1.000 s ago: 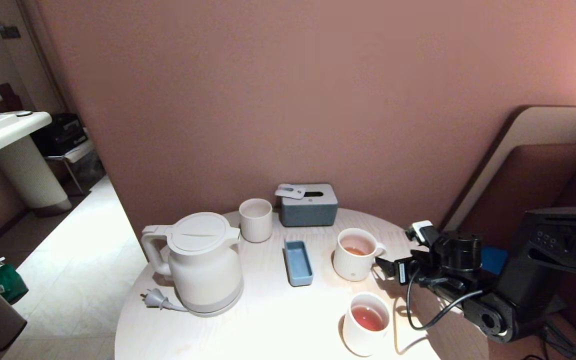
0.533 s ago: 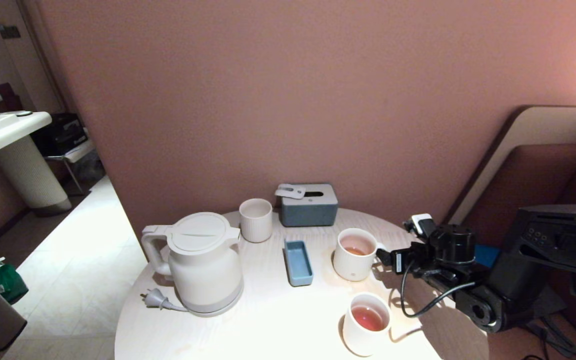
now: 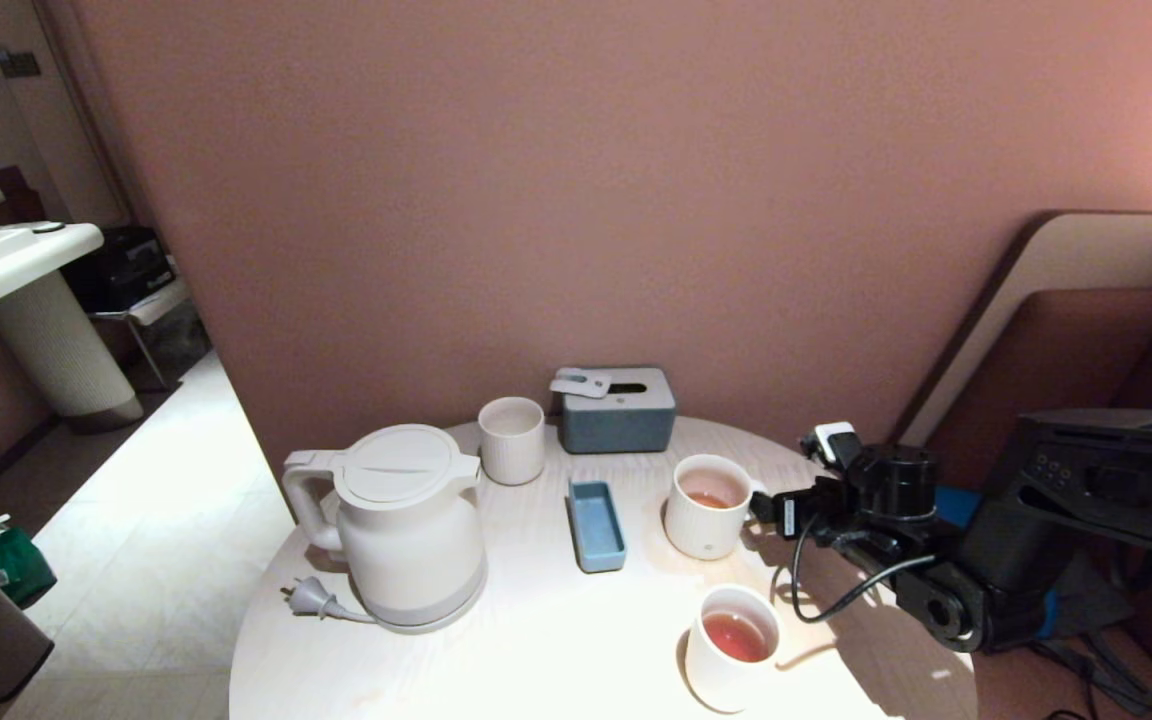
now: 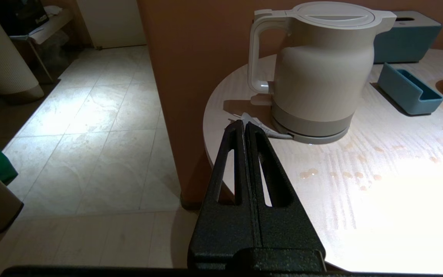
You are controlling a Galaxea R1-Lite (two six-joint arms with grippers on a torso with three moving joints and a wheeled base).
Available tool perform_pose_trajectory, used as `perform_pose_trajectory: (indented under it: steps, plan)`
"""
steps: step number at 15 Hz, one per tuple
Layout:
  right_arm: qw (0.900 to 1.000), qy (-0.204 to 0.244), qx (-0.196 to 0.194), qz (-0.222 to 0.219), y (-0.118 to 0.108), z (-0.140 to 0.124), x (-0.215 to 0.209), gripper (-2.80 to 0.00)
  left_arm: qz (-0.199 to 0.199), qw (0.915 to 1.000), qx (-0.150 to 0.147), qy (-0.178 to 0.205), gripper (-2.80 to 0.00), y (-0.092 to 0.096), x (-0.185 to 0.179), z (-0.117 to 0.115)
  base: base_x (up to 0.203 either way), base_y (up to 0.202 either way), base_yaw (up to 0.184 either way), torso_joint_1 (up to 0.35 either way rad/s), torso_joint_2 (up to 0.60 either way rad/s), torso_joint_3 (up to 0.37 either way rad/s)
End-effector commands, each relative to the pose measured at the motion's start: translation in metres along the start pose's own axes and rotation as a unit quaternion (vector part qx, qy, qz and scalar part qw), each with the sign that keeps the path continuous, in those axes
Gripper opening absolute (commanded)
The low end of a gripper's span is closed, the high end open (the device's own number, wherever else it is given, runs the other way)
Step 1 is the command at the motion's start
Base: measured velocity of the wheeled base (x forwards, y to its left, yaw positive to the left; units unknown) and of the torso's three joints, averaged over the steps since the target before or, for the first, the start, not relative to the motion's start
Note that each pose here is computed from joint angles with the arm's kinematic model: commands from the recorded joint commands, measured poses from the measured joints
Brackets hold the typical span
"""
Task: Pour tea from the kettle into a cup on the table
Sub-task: Pick up the cup
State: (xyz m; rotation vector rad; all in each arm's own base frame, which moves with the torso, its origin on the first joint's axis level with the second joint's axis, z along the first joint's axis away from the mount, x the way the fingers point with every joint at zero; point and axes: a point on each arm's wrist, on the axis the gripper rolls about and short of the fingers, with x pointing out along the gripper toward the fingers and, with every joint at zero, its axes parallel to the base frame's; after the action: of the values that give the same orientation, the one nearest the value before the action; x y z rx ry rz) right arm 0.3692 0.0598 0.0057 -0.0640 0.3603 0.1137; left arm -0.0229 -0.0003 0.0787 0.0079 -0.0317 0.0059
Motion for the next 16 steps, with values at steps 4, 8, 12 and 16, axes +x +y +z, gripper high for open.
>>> perform_pose_trajectory:
  steps: [4, 8, 12, 16]
  plan:
    - [1.000, -0.005, -0.002, 0.000, 0.001, -0.002, 0.009, 0.00, 0.000, 1.0000, 0.000, 0.000, -2.80, 0.000, 0.000, 0.000, 0.000, 0.000, 0.000, 0.000, 0.00, 0.000]
    - [1.000, -0.005, -0.004, -0.003, 0.001, -0.005, 0.015, 0.00, 0.000, 1.0000, 0.000, 0.001, -2.80, 0.000, 0.000, 0.000, 0.000, 0.000, 0.000, 0.000, 0.00, 0.000]
    - [1.000, -0.008, -0.005, -0.006, 0.002, -0.005, 0.021, 0.00, 0.000, 1.0000, 0.000, 0.000, -2.80, 0.000, 0.000, 0.000, 0.000, 0.000, 0.000, 0.000, 0.00, 0.000]
    - [1.000, -0.010, -0.009, -0.006, 0.002, -0.006, 0.023, 0.00, 0.000, 1.0000, 0.000, 0.000, -2.80, 0.000, 0.000, 0.000, 0.000, 0.000, 0.000, 0.000, 0.00, 0.000]
